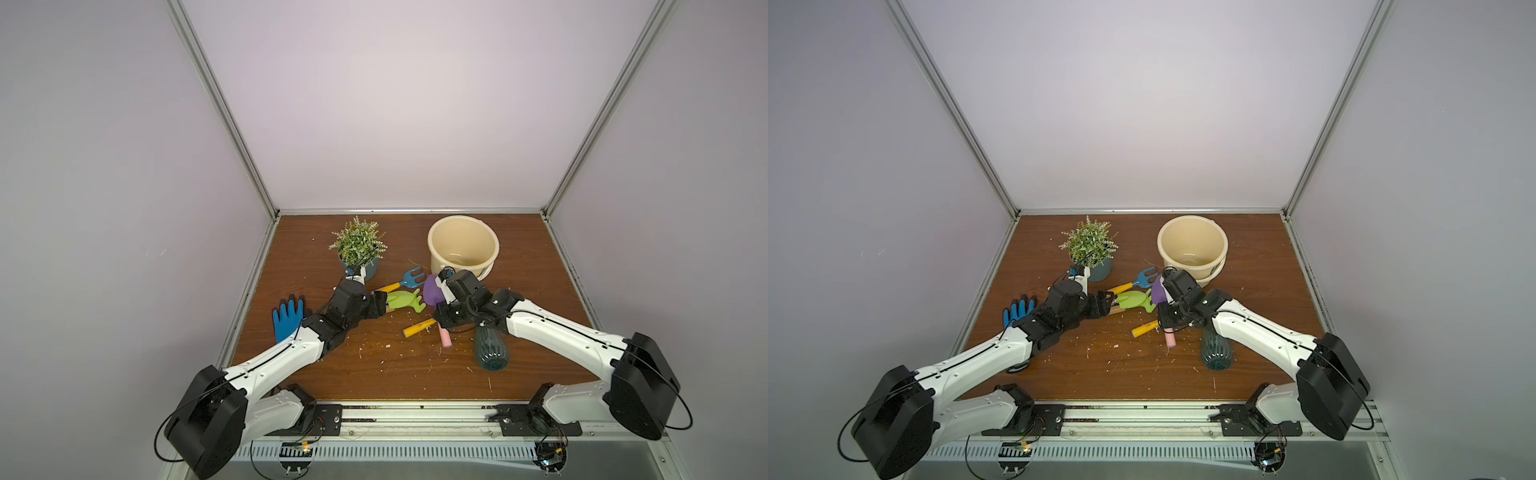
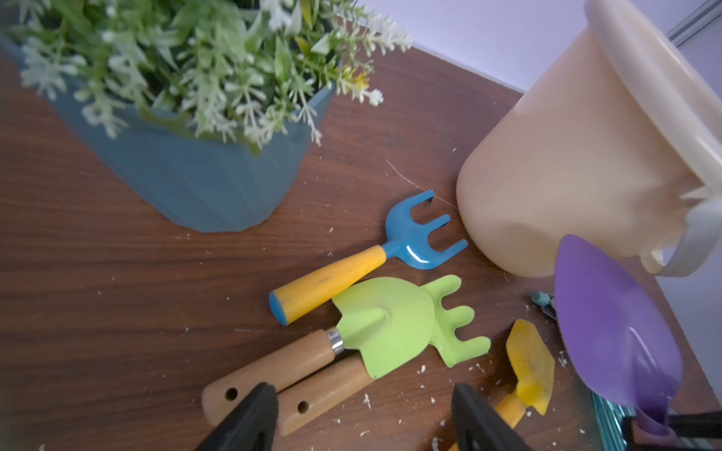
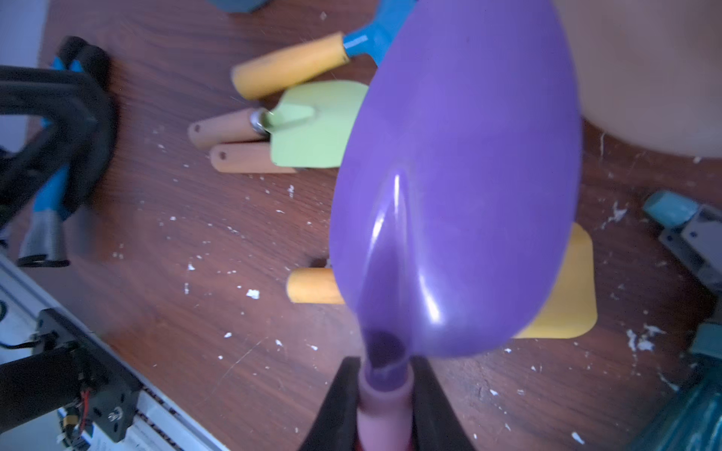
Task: Organize the gardening tools
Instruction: Pick up the gardening tool from the center of the board, then place the gardening tool in the container.
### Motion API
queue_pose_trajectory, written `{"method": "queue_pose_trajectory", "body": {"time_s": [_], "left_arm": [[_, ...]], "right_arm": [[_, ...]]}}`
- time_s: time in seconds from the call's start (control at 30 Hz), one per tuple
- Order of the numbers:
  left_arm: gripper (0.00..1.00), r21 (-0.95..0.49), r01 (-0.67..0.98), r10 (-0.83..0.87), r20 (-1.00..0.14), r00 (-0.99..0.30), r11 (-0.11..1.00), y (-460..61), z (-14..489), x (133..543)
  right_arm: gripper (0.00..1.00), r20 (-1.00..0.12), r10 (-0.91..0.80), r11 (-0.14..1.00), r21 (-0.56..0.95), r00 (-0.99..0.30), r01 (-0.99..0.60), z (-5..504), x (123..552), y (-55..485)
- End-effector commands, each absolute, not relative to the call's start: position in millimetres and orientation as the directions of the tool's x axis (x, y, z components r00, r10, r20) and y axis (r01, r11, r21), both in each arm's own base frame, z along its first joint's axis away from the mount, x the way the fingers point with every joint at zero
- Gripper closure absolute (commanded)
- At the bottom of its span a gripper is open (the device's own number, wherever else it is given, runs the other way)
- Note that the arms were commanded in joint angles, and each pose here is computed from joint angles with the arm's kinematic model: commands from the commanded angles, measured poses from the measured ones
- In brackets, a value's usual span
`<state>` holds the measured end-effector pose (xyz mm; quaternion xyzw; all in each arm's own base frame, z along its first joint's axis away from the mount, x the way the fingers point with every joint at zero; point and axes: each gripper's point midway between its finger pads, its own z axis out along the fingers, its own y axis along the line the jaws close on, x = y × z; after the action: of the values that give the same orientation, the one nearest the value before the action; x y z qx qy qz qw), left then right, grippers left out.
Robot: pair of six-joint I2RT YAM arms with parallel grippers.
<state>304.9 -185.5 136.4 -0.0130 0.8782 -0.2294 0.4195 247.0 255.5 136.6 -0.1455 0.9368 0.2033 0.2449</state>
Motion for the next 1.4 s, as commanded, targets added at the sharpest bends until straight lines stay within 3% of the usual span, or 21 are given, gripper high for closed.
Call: {"method": "queue_pose_trajectory", "body": {"time_s": [0.0,0.3,0.63,0.73,0.93,1.2,1.37], "left_arm": [[0.25,-0.428,0.217,-0.212,-0.751,-0.625,0.878,-198.9,152.6,312.4],[0.25,-0.476,0.276,-0.221,-0.750,-0.623,0.835,-221.4,177.3,323.8],[0.26,-0.470,0.333,-0.173,-0.751,-0.637,0.817,-244.9,182.4,324.5],[0.26,-0.471,0.334,-0.169,-0.748,-0.642,0.817,-245.7,179.7,322.5],[0.26,-0.467,0.331,-0.161,-0.743,-0.650,0.820,-243.2,172.7,317.6],[0.26,-0.469,0.329,-0.160,-0.739,-0.655,0.819,-243.9,166.9,317.0],[0.26,-0.461,0.331,-0.145,-0.734,-0.663,0.824,-245.3,160.0,317.1]], "right_arm": [[0.88,-0.626,-0.200,0.822,0.312,-0.754,-0.477,186.5,250.4,264.6],[0.89,-0.814,-0.110,0.826,0.244,-0.571,-0.508,277.2,278.9,252.5],[0.90,-0.948,0.072,0.960,0.150,-0.309,-0.238,370.6,388.8,192.9],[0.91,-0.959,0.074,0.985,0.114,-0.273,-0.133,359.9,416.5,175.9],[0.91,-0.982,0.054,0.995,0.067,-0.179,-0.072,325.1,440.1,166.9],[0.91,-0.977,0.034,0.998,0.043,-0.212,-0.038,263.7,456.5,160.7],[0.84,-0.969,0.034,0.999,0.042,-0.246,-0.026,242.4,460.6,159.2]]}}
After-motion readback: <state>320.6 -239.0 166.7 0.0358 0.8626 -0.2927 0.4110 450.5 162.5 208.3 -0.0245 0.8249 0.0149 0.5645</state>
